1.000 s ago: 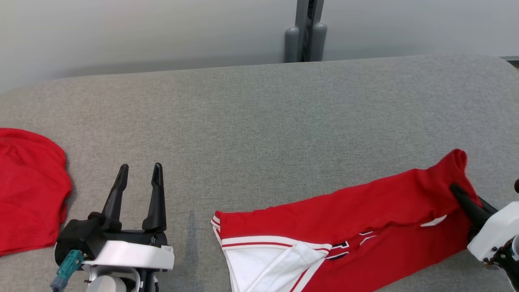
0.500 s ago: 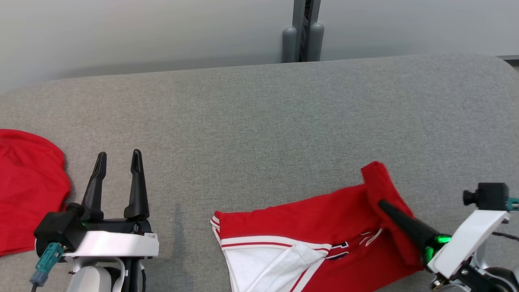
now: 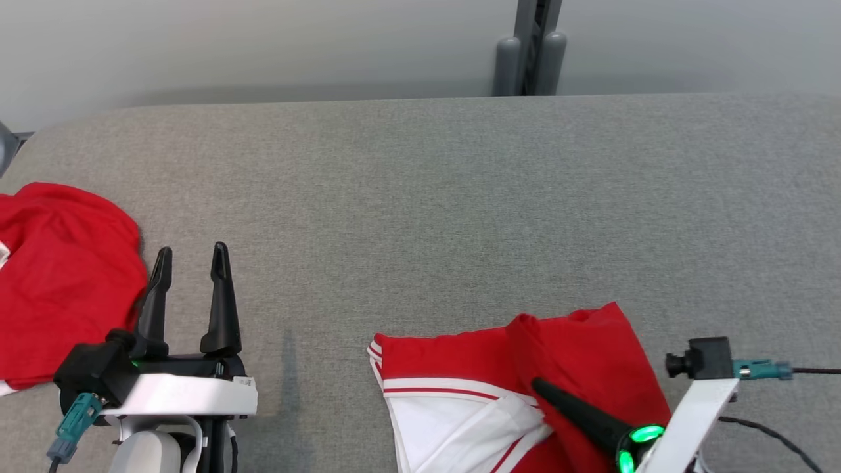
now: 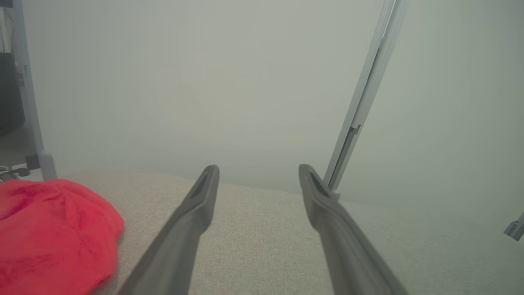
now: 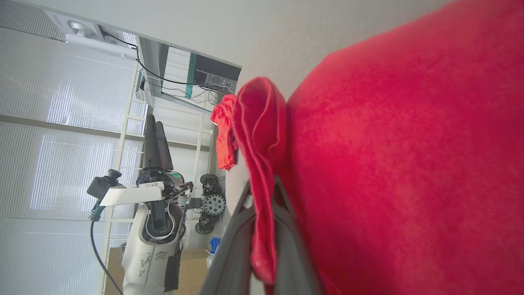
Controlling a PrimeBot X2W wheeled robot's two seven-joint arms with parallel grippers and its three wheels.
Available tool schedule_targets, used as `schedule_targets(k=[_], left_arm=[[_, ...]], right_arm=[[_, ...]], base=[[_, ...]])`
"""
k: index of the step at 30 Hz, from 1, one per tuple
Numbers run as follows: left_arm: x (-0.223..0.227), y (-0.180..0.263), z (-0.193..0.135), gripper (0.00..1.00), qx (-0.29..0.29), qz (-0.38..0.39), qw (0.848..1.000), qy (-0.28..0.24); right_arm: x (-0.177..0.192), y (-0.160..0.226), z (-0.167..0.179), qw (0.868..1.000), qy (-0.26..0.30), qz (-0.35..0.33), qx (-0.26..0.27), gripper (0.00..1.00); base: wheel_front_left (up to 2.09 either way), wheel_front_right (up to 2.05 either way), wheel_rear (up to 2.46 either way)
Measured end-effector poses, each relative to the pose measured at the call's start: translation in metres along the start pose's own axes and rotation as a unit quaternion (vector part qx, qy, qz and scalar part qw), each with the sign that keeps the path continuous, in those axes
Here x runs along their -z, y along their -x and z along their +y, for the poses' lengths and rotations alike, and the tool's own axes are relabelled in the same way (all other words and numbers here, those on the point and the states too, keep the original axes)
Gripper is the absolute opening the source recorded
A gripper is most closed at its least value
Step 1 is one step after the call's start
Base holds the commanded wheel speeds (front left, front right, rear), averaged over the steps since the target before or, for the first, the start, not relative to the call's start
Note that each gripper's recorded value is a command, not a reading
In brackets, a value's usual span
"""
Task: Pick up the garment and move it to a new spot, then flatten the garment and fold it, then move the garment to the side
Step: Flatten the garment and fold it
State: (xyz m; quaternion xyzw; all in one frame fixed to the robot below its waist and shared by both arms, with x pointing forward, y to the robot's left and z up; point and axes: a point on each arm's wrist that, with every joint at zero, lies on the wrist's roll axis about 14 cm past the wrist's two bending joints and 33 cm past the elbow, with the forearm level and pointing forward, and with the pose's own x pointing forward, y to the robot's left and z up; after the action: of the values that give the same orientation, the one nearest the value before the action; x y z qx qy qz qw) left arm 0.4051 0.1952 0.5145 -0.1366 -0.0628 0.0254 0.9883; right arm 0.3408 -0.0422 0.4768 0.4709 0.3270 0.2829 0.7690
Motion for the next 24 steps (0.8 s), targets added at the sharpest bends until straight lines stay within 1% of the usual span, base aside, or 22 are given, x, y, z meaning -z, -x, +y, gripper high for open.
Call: schedule_targets(k=[5, 10, 14, 20, 22, 23, 24], left_arm=[[0.0, 0.005, 0.009, 1.0, -0.015, 0.002, 1.0, 0.001], [0.0, 0.009, 0.019, 1.0, -0.031, 0.003, 1.0, 0.004], [-0.001, 0.013, 0.024, 1.0, -0.041, 0.004, 0.999, 0.005], [0.0, 0.016, 0.031, 1.0, -0.051, 0.006, 0.999, 0.006], [0.001, 0.017, 0.033, 1.0, -0.055, 0.008, 0.998, 0.005], [0.002, 0.018, 0.033, 1.0, -0.056, 0.009, 0.998, 0.005], [0.002, 0.018, 0.033, 1.0, -0.056, 0.01, 0.998, 0.005]], right_arm=[[0.024, -0.019, 0.012, 0.998, -0.046, 0.025, -0.038, 0.0], [0.041, -0.036, 0.023, 0.995, -0.066, 0.048, -0.061, 0.0], [0.059, -0.05, 0.02, 0.993, -0.065, 0.08, -0.053, 0.0], [0.07, -0.063, 0.015, 0.992, -0.066, 0.099, -0.045, 0.0], [0.071, -0.066, 0.01, 0.992, -0.061, 0.102, -0.037, 0.48], [0.072, -0.068, 0.009, 0.992, -0.056, 0.104, -0.035, 1.0], [0.073, -0.069, 0.008, 0.992, -0.059, 0.107, -0.034, 1.0]], base=[[0.0, 0.0, 0.0], [0.0, 0.0, 0.0], [0.0, 0.0, 0.0], [0.0, 0.0, 0.0], [0.0, 0.0, 0.0], [0.0, 0.0, 0.0], [0.0, 0.0, 0.0]])
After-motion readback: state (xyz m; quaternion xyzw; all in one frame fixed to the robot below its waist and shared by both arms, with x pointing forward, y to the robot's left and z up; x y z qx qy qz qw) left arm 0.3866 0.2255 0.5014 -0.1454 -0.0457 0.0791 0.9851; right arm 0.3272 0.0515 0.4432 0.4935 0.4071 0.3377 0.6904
